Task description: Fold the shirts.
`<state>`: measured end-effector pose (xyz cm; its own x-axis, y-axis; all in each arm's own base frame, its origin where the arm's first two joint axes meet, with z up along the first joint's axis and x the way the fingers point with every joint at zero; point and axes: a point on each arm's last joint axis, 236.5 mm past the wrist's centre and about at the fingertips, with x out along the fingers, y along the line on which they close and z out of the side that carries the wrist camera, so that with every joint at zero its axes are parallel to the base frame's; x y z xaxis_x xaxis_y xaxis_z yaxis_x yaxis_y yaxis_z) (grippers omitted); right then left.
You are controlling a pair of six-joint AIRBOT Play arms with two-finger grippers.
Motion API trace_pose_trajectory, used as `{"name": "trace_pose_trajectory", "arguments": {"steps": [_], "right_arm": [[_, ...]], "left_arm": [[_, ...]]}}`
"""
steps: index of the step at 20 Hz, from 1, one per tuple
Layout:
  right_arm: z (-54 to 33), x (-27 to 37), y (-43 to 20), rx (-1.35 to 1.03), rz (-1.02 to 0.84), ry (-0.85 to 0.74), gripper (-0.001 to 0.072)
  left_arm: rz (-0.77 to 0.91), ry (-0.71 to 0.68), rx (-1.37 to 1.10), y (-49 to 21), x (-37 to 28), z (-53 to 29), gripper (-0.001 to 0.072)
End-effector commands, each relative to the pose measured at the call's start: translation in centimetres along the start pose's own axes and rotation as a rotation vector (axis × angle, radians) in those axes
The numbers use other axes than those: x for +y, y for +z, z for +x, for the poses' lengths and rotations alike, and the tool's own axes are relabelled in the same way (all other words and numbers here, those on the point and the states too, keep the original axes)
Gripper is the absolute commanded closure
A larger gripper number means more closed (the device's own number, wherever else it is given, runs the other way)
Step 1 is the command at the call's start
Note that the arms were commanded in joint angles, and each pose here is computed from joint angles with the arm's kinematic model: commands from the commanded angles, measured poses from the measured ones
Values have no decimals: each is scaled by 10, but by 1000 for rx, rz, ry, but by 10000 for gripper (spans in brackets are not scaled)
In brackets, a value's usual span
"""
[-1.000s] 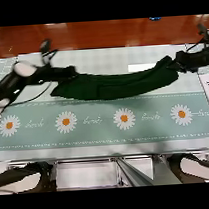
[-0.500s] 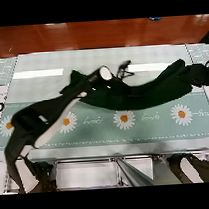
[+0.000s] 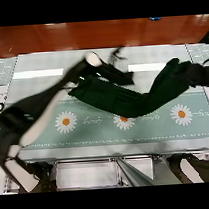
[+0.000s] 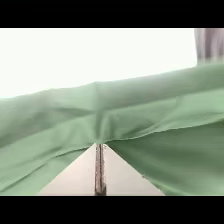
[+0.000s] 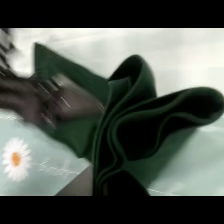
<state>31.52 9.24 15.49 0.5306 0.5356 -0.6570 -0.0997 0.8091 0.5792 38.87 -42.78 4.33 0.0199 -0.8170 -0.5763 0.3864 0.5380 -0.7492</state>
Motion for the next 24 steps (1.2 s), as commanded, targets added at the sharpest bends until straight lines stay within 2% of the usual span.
{"name": "trace_pose_trajectory", "arguments": {"steps": [1, 4, 8, 11, 16, 17, 18, 22, 24], "right_arm": [[52, 45, 8, 31, -25, 114, 690], [130, 97, 14, 105, -76, 200, 690], [237, 145, -7, 253, -93, 274, 690], [294, 172, -28, 333, -77, 334, 690], [341, 189, -53, 399, -43, 355, 689], [346, 192, -59, 407, -41, 361, 565], [348, 194, -63, 414, -44, 365, 303], [302, 182, -38, 472, -59, 385, 304], [244, 140, 2, 472, -113, 308, 306]], "left_arm": [[22, 117, -198, 25, 24, -125, 688], [0, 201, -336, -7, 42, -218, 688], [-103, 294, -496, -69, 71, -289, 688], [-180, 337, -552, -106, 92, -306, 688], [-259, 316, -461, -146, 111, -281, 688], [-265, 316, -455, -149, 114, -278, 688], [-270, 317, -450, -151, 117, -276, 688], [-262, 364, -531, -136, 129, -298, 688], [-272, 409, -631, -120, 133, -340, 688]]}}
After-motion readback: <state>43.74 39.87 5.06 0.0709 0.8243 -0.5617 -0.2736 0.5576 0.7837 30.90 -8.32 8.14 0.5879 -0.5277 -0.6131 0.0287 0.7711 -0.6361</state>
